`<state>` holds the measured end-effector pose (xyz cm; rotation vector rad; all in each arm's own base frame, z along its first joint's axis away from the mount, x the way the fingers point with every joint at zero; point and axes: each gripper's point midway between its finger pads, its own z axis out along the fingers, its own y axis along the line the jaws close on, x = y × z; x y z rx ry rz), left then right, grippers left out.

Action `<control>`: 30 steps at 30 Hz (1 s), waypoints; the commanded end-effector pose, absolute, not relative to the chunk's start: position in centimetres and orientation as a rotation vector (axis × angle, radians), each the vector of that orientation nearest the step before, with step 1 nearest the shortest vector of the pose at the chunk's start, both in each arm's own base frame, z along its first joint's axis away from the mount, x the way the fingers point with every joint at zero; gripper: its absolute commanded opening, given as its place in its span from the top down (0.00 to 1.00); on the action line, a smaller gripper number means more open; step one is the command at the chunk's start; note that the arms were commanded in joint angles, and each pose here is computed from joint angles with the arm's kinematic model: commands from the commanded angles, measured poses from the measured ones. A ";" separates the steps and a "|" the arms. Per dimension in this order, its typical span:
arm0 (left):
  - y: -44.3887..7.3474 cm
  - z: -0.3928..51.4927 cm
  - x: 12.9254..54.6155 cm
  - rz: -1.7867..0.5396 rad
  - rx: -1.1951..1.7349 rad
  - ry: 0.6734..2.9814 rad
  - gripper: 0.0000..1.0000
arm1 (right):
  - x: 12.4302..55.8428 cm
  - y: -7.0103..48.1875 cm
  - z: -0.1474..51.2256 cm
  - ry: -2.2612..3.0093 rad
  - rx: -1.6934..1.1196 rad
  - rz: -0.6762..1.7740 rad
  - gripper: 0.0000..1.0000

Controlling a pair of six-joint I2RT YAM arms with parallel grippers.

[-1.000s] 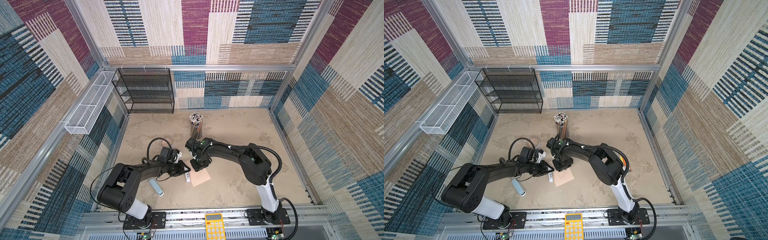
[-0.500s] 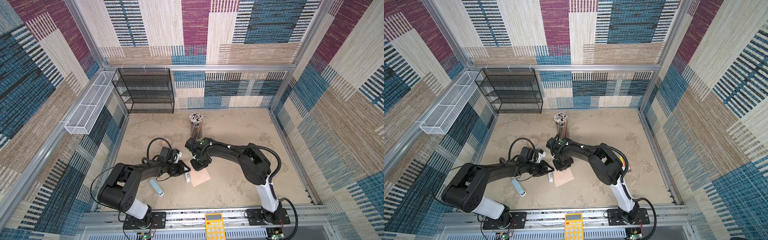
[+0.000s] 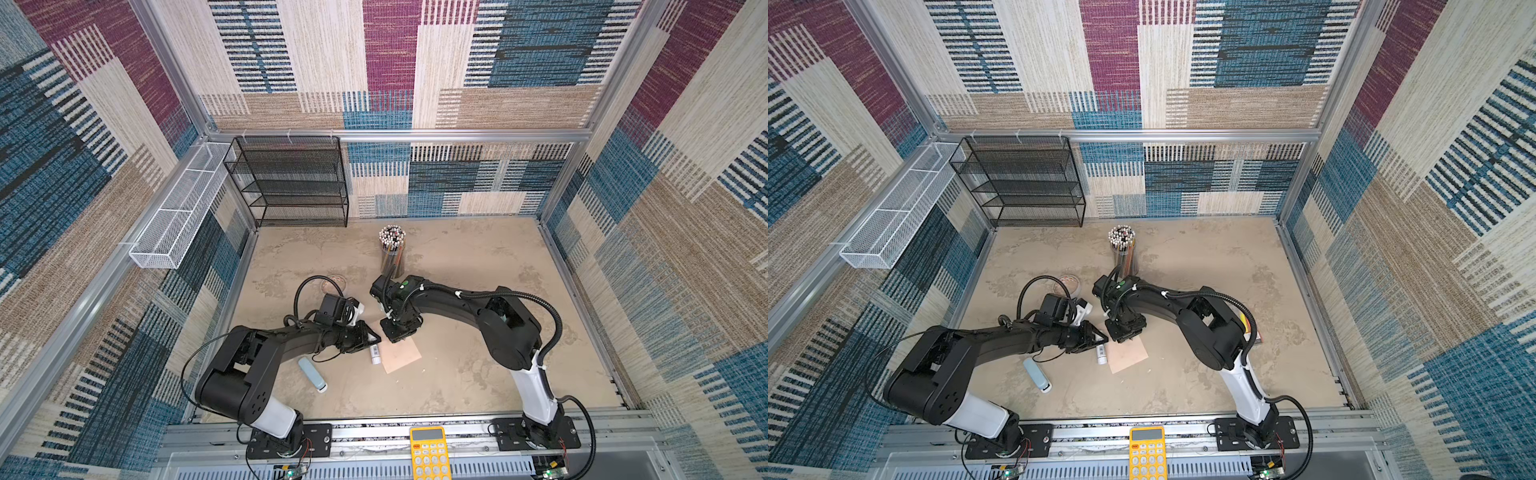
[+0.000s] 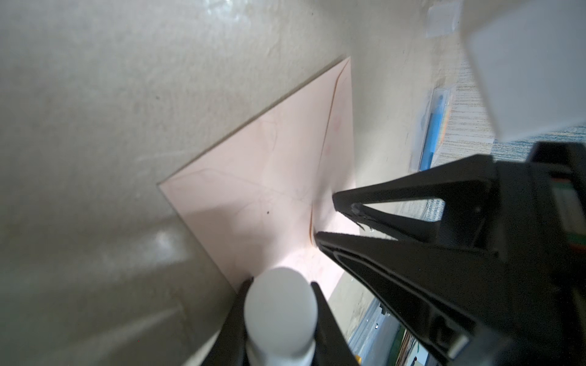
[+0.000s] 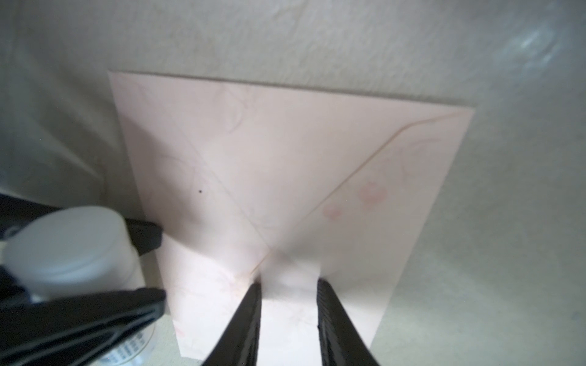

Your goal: Place the letter into the envelope and seal it

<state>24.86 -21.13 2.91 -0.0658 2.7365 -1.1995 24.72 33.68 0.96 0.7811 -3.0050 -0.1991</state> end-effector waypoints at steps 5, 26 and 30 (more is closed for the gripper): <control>-21.0 2.8 24.9 -1.187 -0.059 2.739 1.00 | 23.1 33.9 -1.9 -2.929 0.761 -0.236 0.64; -20.9 2.3 24.8 -1.171 -0.061 2.763 1.00 | 27.5 33.1 7.1 -3.113 0.784 -0.215 0.60; -20.9 2.4 24.9 -1.170 -0.061 2.765 1.00 | 28.0 32.3 8.4 -3.144 0.772 -0.220 0.60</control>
